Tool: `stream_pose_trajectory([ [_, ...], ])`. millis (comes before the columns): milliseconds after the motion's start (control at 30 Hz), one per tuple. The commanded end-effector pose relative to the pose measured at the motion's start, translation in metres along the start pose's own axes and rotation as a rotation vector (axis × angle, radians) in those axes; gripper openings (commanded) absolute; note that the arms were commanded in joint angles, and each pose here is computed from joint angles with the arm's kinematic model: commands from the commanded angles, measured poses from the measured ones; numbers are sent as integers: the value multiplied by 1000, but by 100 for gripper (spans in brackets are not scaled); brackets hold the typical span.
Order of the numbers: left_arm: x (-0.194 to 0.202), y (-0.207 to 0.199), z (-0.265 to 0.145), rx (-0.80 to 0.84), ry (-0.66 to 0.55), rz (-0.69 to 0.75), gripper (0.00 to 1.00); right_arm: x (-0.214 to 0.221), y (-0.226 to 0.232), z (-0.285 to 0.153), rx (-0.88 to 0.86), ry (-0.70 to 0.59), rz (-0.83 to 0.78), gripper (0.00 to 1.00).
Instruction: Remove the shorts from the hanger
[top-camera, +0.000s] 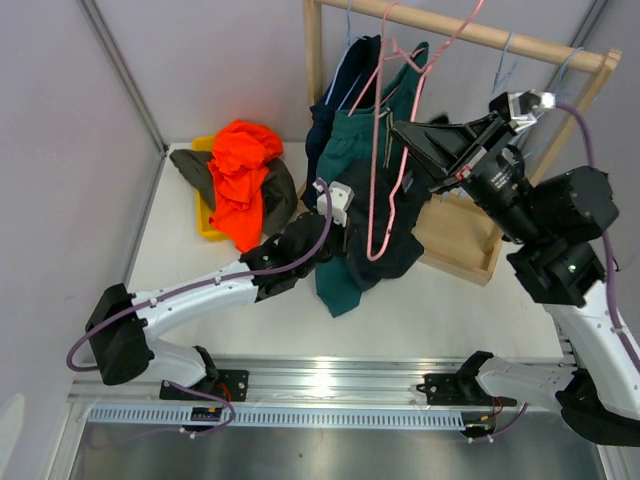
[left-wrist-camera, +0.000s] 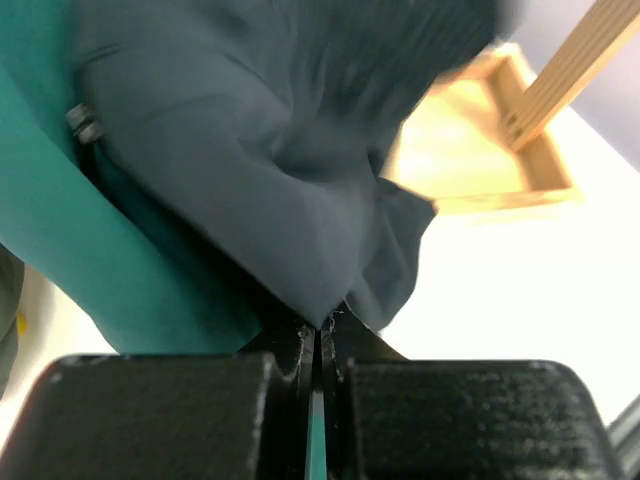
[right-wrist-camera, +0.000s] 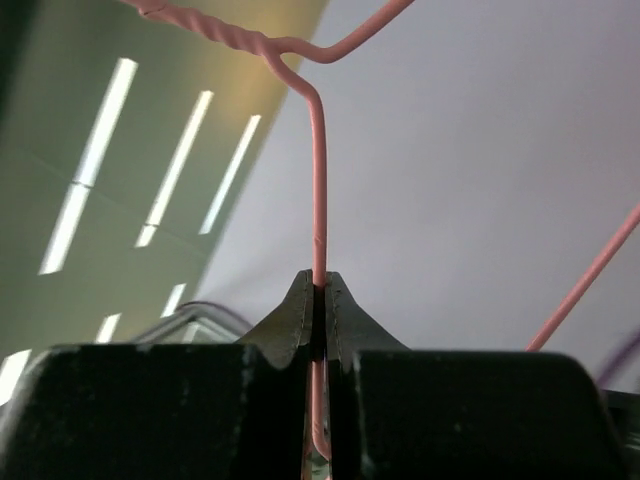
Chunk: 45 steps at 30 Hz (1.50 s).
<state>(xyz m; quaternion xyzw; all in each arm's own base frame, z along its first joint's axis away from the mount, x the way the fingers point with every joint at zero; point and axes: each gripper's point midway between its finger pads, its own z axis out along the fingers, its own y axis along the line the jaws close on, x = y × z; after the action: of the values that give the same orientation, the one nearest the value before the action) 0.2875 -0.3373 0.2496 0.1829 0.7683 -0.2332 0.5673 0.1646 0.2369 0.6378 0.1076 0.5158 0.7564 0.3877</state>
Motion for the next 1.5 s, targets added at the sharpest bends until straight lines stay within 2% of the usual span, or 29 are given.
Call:
stream_pose_trajectory([
  [0, -57, -4, 1, -18, -167, -61, 0, 11, 18, 5, -154, 94, 289, 0],
  [100, -66, -5, 8, -39, -166, -54, 0, 7, 13, -2, -132, 45, 336, 0],
  [200, -72, -17, -3, -15, -188, -74, 0, -3, 9, -6, -83, -1, 253, 0],
  [233, -65, -21, -8, -13, -181, -65, 0, -10, -8, -5, -15, -24, 235, 0],
  [267, -74, -26, -24, -6, -214, -53, 0, -13, -13, -6, 9, -36, 212, 0],
  [367, -57, -45, -59, 1, -210, -20, 0, -36, -29, -9, 81, -113, 104, 0],
  [400, -66, -57, -84, 47, -235, -39, 0, -42, -31, -10, 93, -118, 61, 0],
  [467, -47, -48, -104, 12, -206, -34, 0, -67, -43, -12, 136, -176, 19, 0],
  [500, -44, -43, -126, 14, -199, -39, 0, -69, -49, -10, 146, -151, 24, 0],
  [567, -33, -36, -142, 12, -184, -67, 0, -88, -54, -11, 149, -175, 14, 0],
  [733, -31, -12, -188, 4, -177, -119, 0, -116, -73, -9, 142, -164, 28, 0],
  [900, -39, 21, -209, -116, -168, -76, 0, -152, -111, -10, 149, -187, 45, 0],
  [933, -61, 26, -218, -133, -192, -102, 0, -156, -113, -8, 140, -180, 36, 0],
  [1000, -75, 40, -224, -195, -215, -60, 0, -167, -134, 2, 142, -142, 52, 0],
  [1067, -110, 53, -240, -222, -266, -35, 0, -177, -157, 11, 152, -106, 102, 0],
  [1100, -132, 57, -247, -231, -320, -90, 0, -178, -156, 14, 129, -88, 85, 0],
  [1133, -145, 63, -253, -246, -340, -22, 0, -180, -159, 17, 132, -76, 84, 0],
  [1167, -157, 69, -260, -250, -373, -22, 0, -183, -169, 21, 146, -61, 88, 0],
  [1200, -176, 71, -266, -249, -434, -100, 0, -184, -167, 22, 142, -58, 83, 0],
  [1233, -184, 78, -270, -278, -447, -26, 0, -184, -168, 23, 145, -59, 86, 0],
  [1367, -225, 92, -288, -311, -532, -39, 0, -180, -172, 16, 172, -67, 76, 0],
  [1433, -233, 87, -285, -300, -539, 16, 0, -173, -172, 8, 193, -73, 70, 0],
  [1467, -250, 97, -296, -316, -567, -11, 0, -170, -173, 4, 202, -79, 64, 0],
])
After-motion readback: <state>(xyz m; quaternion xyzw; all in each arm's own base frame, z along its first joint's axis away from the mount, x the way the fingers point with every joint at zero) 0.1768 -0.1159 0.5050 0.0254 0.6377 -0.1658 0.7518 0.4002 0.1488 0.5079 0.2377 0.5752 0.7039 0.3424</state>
